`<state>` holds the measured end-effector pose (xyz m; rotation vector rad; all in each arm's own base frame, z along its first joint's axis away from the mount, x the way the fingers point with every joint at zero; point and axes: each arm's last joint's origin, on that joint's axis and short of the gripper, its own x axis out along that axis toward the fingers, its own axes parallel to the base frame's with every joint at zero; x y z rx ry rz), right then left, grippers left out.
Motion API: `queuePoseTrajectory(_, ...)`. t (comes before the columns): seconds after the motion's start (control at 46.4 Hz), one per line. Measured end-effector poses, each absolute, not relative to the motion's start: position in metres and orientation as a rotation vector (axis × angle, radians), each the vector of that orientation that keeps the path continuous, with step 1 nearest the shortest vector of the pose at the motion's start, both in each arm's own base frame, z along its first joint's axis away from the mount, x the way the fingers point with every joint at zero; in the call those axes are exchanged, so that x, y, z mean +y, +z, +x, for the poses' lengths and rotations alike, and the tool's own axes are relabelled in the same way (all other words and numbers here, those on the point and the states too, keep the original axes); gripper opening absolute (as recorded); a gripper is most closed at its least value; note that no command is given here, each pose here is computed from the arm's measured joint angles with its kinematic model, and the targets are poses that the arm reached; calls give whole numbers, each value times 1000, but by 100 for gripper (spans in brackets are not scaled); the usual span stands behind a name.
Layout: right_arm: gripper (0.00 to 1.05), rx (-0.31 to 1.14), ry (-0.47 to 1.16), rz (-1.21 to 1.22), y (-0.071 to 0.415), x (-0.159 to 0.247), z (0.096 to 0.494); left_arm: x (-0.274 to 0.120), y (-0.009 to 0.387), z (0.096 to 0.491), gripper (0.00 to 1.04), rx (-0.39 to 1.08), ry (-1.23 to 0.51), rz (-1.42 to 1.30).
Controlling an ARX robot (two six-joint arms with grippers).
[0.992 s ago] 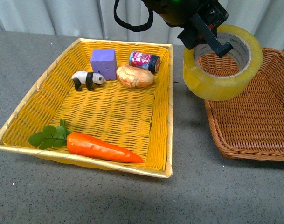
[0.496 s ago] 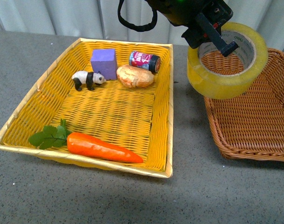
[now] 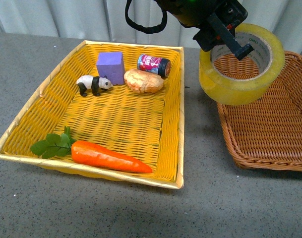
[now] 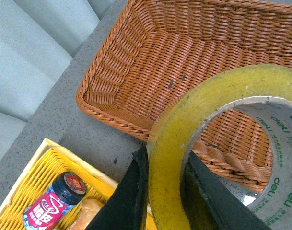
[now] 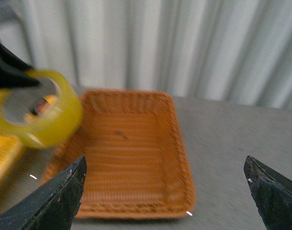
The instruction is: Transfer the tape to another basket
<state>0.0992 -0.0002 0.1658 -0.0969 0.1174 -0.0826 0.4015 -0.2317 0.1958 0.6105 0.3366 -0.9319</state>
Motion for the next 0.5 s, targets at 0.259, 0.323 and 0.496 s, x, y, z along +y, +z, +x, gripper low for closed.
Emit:
queuePoseTrajectory(0.259,96,268,138,-274,209,0,178,-232,196,401,16,337,-933,610)
queuePoseTrajectory(0.323,96,356,196,-250,211,1,205,-232,196,401,16,336,-933,610)
queuePoseTrajectory(0.496,96,483,263,-164,222,10,258,-231,197,401,16,336,-930,610)
